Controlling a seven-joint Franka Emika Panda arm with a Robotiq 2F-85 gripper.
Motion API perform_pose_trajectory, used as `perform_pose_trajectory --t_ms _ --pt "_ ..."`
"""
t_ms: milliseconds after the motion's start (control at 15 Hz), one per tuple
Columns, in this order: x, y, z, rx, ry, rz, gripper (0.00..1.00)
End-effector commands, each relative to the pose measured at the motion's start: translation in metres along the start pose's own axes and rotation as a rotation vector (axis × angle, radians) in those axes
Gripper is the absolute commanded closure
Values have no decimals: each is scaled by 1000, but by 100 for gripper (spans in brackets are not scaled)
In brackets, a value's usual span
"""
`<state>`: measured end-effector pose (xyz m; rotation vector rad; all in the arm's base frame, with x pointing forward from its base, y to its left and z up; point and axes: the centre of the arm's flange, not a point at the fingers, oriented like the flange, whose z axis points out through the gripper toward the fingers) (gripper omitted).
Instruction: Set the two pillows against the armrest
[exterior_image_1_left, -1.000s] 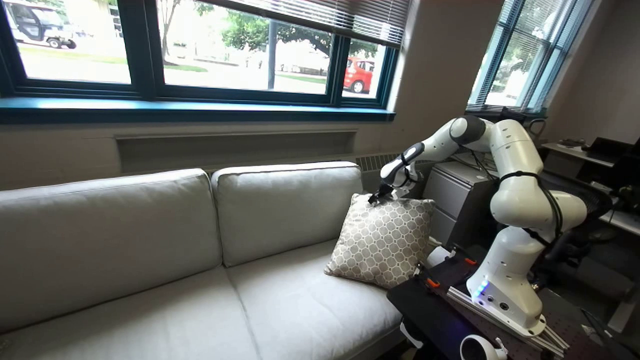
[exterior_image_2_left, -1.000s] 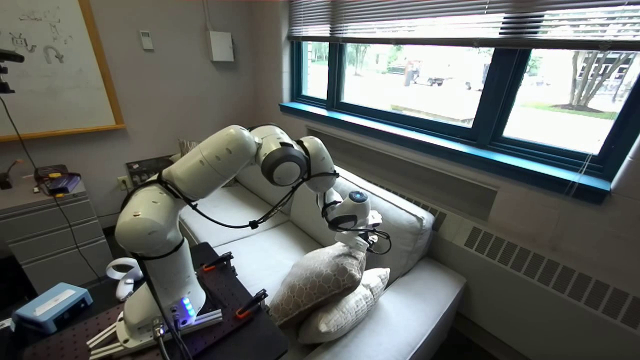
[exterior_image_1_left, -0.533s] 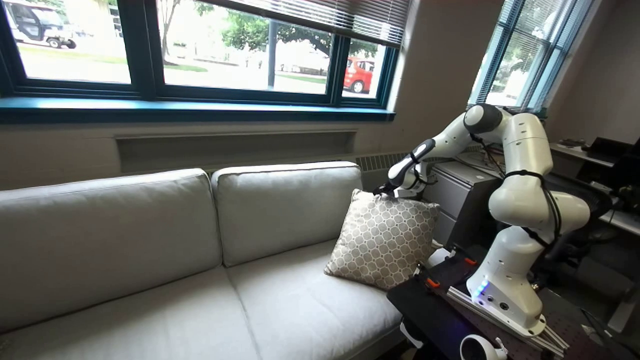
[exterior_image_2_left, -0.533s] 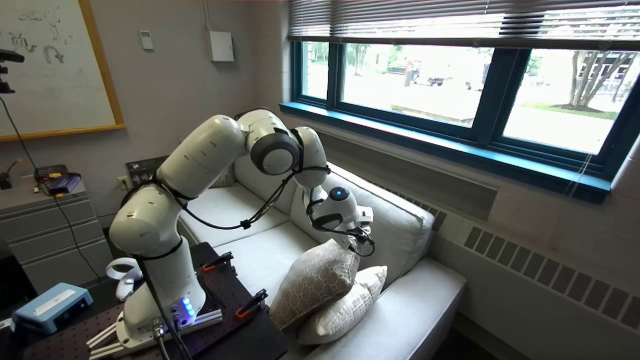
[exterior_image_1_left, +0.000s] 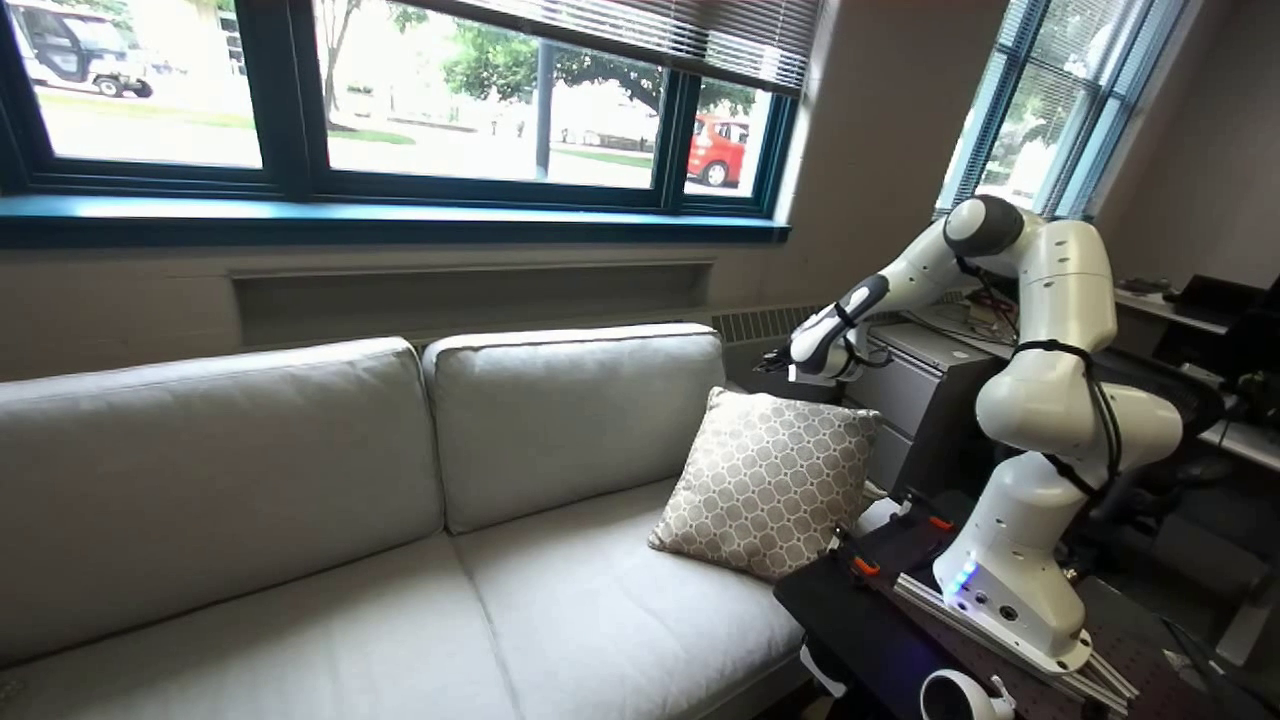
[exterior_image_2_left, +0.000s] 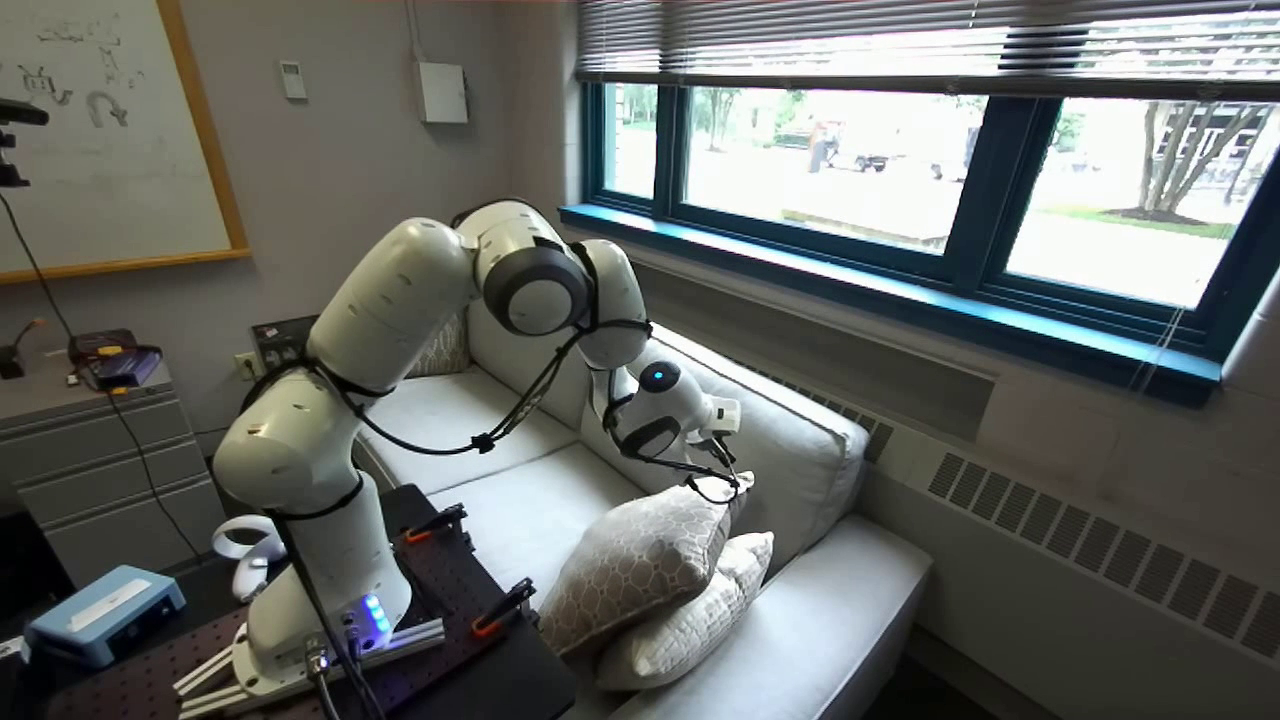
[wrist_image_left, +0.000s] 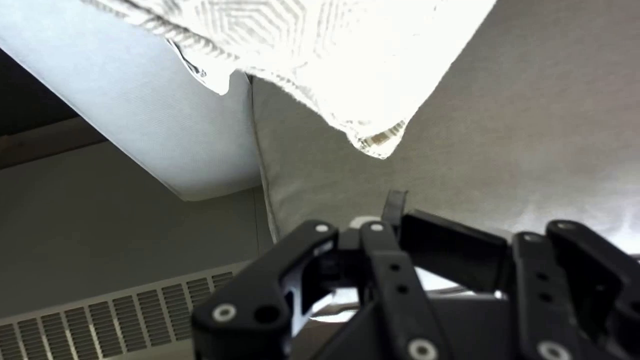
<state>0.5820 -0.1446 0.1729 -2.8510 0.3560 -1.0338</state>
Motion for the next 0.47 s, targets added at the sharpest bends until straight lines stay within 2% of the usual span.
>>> perform_pose_trajectory --t_ms 0,67,133,200,267,333,400 --pt "-4 -4 -7 4 -32 -48 100" --pt "-5 -5 -6 -8 -45 -59 75" --pt "-8 -5 -5 -6 -69 -76 75" --pt "-11 -7 -2 -14 -93 -104 70" --pt "-11 -2 5 -1 -53 -67 62" --pt "-13 -1 6 -4 -60 -71 80" --pt "-13 -2 7 -3 -61 -72 73"
